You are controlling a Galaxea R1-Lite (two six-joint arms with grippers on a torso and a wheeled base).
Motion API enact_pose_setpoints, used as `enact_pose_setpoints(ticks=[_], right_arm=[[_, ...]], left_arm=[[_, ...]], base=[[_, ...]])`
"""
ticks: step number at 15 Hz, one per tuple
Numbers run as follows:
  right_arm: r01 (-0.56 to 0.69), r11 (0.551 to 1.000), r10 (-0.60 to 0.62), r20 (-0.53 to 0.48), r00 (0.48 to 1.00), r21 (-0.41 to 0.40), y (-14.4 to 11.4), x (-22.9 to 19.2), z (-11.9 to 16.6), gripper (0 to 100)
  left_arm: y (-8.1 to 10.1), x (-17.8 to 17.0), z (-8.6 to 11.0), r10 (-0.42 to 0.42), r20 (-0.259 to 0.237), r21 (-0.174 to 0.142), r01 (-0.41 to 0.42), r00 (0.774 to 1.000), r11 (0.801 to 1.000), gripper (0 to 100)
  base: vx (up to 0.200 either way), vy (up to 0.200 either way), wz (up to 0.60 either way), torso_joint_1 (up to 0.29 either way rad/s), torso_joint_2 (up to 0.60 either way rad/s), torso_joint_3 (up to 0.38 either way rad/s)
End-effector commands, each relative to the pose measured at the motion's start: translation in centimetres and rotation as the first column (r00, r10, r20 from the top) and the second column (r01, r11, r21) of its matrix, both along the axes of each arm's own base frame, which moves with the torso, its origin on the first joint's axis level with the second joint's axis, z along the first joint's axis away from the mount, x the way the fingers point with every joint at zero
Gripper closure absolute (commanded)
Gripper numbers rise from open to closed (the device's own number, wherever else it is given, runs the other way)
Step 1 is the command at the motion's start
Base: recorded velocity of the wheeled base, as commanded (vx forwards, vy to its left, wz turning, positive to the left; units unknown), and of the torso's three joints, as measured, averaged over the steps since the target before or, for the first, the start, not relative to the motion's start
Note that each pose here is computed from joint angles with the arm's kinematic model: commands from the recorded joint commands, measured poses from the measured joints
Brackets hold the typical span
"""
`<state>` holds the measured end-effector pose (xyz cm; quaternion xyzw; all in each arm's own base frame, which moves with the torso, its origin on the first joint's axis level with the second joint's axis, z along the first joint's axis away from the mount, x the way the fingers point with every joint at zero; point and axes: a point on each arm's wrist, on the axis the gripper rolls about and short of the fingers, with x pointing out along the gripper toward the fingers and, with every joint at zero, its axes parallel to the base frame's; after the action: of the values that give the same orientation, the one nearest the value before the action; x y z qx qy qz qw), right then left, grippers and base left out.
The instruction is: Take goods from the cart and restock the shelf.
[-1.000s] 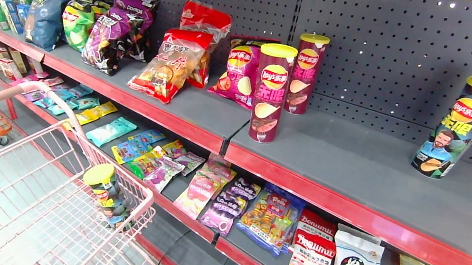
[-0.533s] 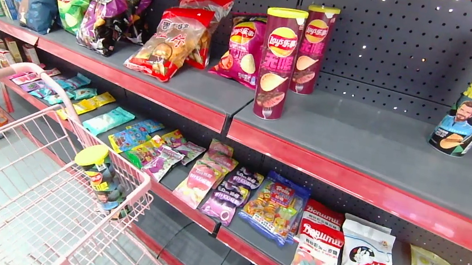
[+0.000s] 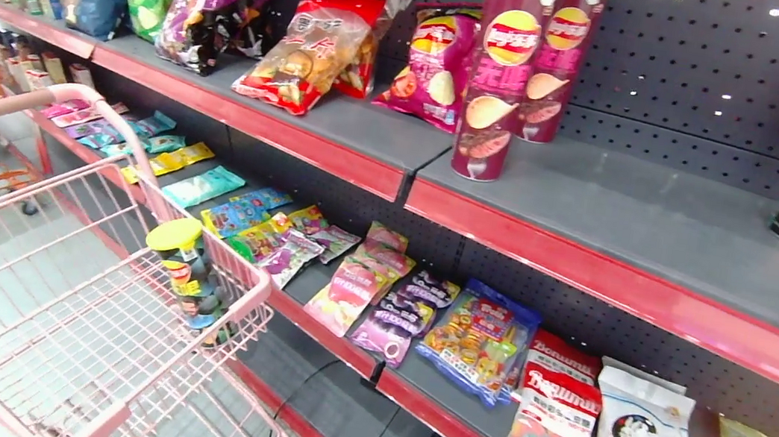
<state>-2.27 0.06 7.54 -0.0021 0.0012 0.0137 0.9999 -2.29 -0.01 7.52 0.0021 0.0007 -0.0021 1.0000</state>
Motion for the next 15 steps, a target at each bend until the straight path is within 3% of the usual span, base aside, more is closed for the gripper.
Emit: enact_pose_setpoints(ticks=[1,4,6,8,11,12,13,14,15], right_arm=[[0.000,1.000,0.000,0.001,1.000,0.000,0.0,0.0,0.0,0],[0.000,1.000,0.000,0.001,1.000,0.001,0.0,0.0,0.0,0],[0.000,1.000,0.000,0.001,1.000,0.001,0.0,0.0,0.0,0],[0.000,1.000,0.000,0.001,1.000,0.001,0.0,0.0,0.0,0],[-0.002,1.000,0.002,0.001,1.000,0.001,0.0,0.0,0.0,0],[0.001,1.000,-0.001,0.001,1.000,0.001,0.0,0.0,0.0,0],[0.000,1.000,0.000,0.001,1.000,0.001,0.0,0.0,0.0,0],[0.000,1.000,0.000,0.001,1.000,0.001,0.0,0.0,0.0,0],[-0.002,1.000,0.002,0.001,1.000,0.001,0.0,0.0,0.0,0]], left_arm=[[0.0,0.0,0.0,0.000,-0.002,0.000,0.000,1.000,1.000,0],[0.0,0.0,0.0,0.000,-0.002,0.000,0.000,1.000,1.000,0],[0.0,0.0,0.0,0.000,-0.002,-0.003,0.000,1.000,1.000,0],[0.0,0.0,0.0,0.010,0.000,-0.036,-0.010,1.000,0.999,0],[0.0,-0.1,0.5,0.020,0.017,-0.029,-0.019,1.000,0.999,0],[0.1,-0.3,4.3,0.029,0.047,-0.033,-0.027,0.998,0.999,0],[0.1,1.4,10.1,0.066,0.010,-0.077,-0.065,0.998,0.995,0],[0.3,5.0,16.3,0.125,-0.010,-0.205,-0.125,0.992,0.971,0],[0.3,7.3,17.7,0.124,-0.056,-0.204,-0.133,0.991,0.970,0]], base=[[0.000,0.000,0.60,0.017,0.02,0.007],[0.000,0.000,0.60,-0.002,0.01,0.012],[0.000,0.000,0.00,0.000,0.00,0.000],[0.000,0.000,0.00,0.000,0.00,0.000],[0.000,0.000,0.00,0.000,0.00,0.000],[0.000,0.000,0.00,0.000,0.00,0.000],[0.000,0.000,0.00,0.000,0.00,0.000],[0.000,0.000,0.00,0.000,0.00,0.000],[0.000,0.000,0.00,0.000,0.00,0.000]])
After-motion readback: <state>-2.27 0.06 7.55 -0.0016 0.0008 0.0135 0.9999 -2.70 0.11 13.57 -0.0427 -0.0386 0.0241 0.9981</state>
